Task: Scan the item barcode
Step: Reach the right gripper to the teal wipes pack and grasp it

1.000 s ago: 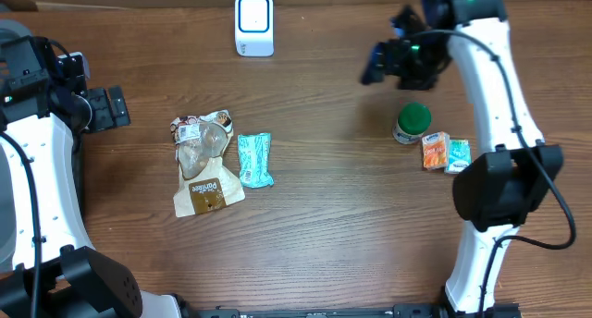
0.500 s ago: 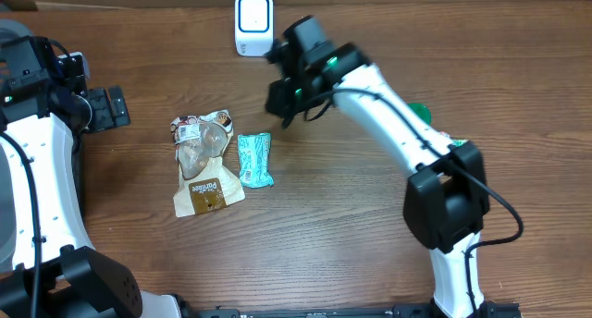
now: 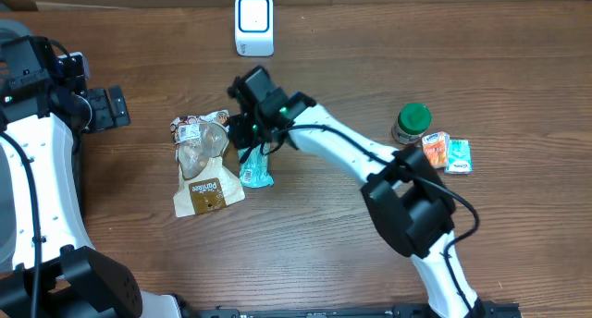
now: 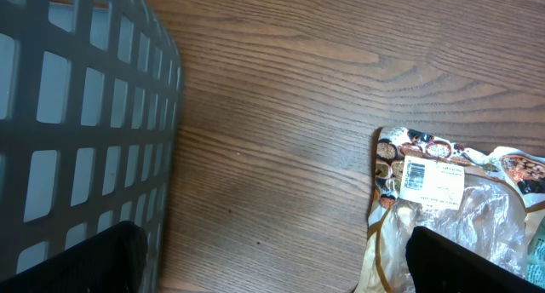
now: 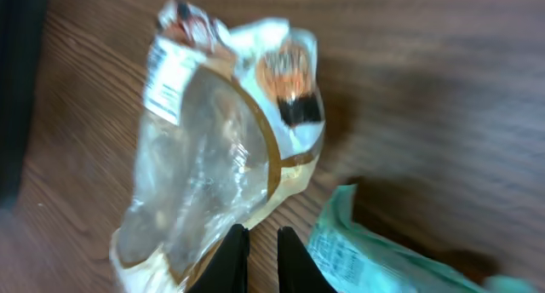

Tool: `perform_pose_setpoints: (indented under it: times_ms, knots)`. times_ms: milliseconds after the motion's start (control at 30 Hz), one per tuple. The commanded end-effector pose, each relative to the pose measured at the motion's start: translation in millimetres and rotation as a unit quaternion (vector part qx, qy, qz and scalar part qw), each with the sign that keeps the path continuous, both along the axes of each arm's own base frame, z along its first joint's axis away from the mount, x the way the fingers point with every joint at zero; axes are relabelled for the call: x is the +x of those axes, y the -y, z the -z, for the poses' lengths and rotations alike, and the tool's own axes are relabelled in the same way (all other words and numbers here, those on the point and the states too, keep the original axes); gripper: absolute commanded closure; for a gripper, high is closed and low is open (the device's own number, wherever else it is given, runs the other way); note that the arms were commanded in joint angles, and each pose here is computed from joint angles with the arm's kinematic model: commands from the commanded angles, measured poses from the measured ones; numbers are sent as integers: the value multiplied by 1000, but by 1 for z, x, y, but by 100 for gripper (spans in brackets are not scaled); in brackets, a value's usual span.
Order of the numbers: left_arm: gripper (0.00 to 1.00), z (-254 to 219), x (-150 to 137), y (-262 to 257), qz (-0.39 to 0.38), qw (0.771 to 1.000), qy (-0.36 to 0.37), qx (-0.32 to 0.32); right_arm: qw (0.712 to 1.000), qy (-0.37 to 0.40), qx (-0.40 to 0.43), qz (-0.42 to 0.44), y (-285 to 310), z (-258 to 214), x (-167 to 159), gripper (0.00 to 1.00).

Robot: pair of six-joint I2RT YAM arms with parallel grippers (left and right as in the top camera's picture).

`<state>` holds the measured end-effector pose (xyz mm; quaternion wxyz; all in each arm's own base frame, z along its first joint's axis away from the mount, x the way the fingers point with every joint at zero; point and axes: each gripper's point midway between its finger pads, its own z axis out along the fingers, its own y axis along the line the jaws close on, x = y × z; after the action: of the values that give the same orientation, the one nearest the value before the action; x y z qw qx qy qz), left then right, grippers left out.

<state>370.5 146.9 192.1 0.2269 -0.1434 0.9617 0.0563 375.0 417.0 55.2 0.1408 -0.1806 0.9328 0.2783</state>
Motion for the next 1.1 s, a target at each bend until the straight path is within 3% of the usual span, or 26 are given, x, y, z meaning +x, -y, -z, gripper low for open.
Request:
perform_pose_setpoints:
  times_ms: [0, 467, 600, 733, 767, 867, 967, 1067]
  knots:
    - [1, -1, -2, -5, -13, 1000, 3, 1, 999, -23, -19, 17, 2, 27, -5, 90]
    - [1, -1, -2, -5, -13, 1000, 3, 1, 989, -12, -89, 114, 66, 32, 42, 88]
    - [0, -1, -2, -5, -13, 1000, 3, 1, 990, -26, -73, 122, 88, -1, 55, 80]
    - [0, -1, -2, -5, -13, 1000, 3, 1, 992, -44, -34, 111, 103, -46, 56, 62]
    - [0, -1, -2, -5, -13, 1000, 3, 1, 992, -57, -26, 112, 109, -56, 53, 57]
    - [0, -1, -2, -5, -13, 1000, 3, 1, 986, -127, -10, 108, 122, -63, 32, 56]
    - [0, -1, -2, -5, -13, 1000, 3, 1, 970, -219, -31, 103, 133, -49, -6, 54]
    - [0, -1, -2, -5, -13, 1000, 3, 1, 959, -259, -61, 95, 136, -33, -33, 51]
